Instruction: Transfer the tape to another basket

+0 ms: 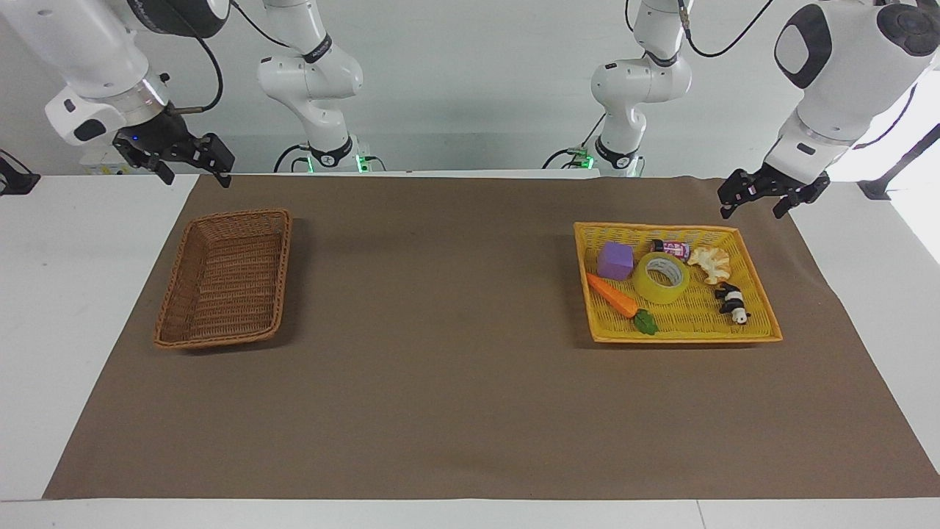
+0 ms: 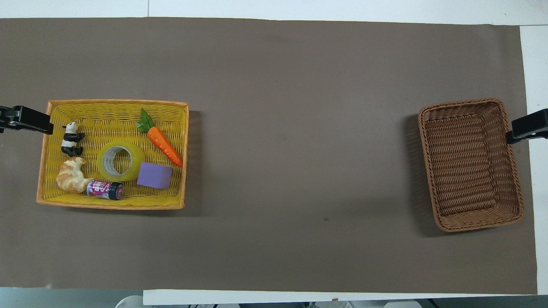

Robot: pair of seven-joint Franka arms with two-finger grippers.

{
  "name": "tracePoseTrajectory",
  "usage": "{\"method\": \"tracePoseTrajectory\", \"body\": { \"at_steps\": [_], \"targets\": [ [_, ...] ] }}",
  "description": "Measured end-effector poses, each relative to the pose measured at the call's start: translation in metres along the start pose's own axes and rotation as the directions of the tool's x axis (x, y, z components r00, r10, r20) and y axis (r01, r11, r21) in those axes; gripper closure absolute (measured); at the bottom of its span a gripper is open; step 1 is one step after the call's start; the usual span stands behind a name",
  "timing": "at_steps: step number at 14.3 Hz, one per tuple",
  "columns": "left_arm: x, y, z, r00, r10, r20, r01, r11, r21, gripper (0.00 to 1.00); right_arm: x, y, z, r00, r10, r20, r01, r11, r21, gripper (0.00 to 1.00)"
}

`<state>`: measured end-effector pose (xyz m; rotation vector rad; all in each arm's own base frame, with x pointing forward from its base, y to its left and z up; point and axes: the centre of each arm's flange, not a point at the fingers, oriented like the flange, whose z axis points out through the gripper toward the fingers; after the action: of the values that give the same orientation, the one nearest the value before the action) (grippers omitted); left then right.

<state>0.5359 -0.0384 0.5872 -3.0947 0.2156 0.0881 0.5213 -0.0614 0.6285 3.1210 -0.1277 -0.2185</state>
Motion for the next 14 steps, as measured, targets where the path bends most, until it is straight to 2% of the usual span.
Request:
{"method": "tracePoseTrajectory", "body": {
  "at_steps": [11,14],
  "targets": [
    [-0.001,-0.004,0.001,0.999,-0.041,0.002,0.041,0.999,-0.001,0.00,0.000,0.000,0.000,1.000,0.000,0.000,0.000,1.000,0.000,0.00],
    [-0.002,-0.014,0.028,0.996,-0.074,-0.039,0.074,0.997,0.000,0.00,0.000,0.000,0.000,1.000,0.000,0.000,0.000,1.000,0.000,0.00]
  ]
}}
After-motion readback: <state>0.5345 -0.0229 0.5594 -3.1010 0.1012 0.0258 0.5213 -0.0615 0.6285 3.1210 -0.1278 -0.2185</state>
